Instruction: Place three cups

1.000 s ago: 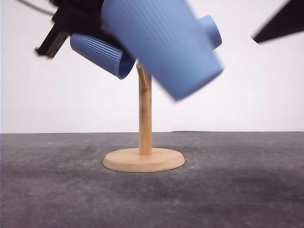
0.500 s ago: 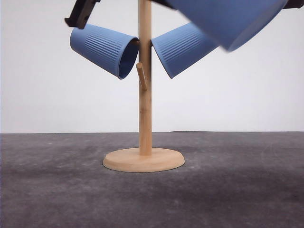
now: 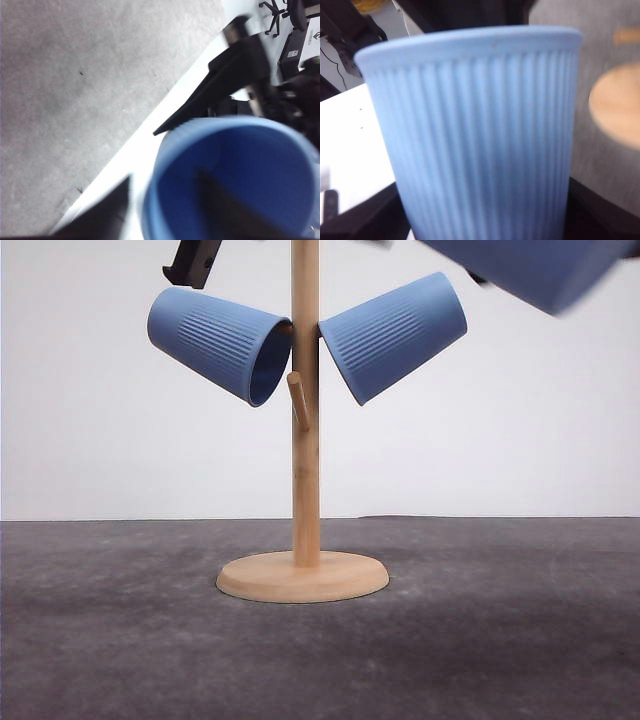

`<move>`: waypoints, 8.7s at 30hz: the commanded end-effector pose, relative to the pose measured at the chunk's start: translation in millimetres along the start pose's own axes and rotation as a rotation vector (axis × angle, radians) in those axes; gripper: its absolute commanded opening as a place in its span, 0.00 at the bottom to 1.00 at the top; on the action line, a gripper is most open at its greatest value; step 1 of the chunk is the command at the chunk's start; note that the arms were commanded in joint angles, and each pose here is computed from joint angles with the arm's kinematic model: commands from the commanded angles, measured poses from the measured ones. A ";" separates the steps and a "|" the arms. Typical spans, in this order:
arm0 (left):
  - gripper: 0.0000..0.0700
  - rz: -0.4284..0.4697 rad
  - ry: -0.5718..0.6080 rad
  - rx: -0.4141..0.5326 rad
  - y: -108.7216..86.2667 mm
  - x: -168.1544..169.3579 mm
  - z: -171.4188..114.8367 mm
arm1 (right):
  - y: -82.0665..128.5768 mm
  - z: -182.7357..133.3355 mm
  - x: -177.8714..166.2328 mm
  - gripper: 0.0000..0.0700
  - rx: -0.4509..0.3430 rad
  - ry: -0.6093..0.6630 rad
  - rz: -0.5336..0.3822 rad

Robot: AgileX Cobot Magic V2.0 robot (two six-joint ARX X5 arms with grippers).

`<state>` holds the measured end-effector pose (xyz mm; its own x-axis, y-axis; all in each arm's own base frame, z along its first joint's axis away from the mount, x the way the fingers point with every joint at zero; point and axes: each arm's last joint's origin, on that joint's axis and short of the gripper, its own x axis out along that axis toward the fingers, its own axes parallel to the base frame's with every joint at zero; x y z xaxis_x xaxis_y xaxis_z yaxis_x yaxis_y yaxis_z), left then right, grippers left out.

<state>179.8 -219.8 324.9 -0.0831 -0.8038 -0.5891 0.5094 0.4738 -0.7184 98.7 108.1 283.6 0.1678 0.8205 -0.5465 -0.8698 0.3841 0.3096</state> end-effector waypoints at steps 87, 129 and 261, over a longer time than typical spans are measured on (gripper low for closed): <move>0.69 0.434 -0.251 0.103 30.5 -124.8 -29.5 | -118.5 12.6 137.9 0.81 1.430 -0.221 0.593; 0.69 0.666 -0.438 -0.049 31.9 -174.1 -61.9 | -161.2 -52.9 4.1 0.80 0.708 -0.228 -0.429; 0.00 0.986 -1.159 0.304 177.6 -68.8 -209.3 | -79.9 -149.1 -17.1 0.02 0.255 -0.651 -1.145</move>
<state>95.8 -5.1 164.4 0.9904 -0.1248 -0.0593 0.1218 0.9913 -0.0505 95.7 0.2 152.2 0.9875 0.0099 -0.1575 0.0050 0.9955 0.0944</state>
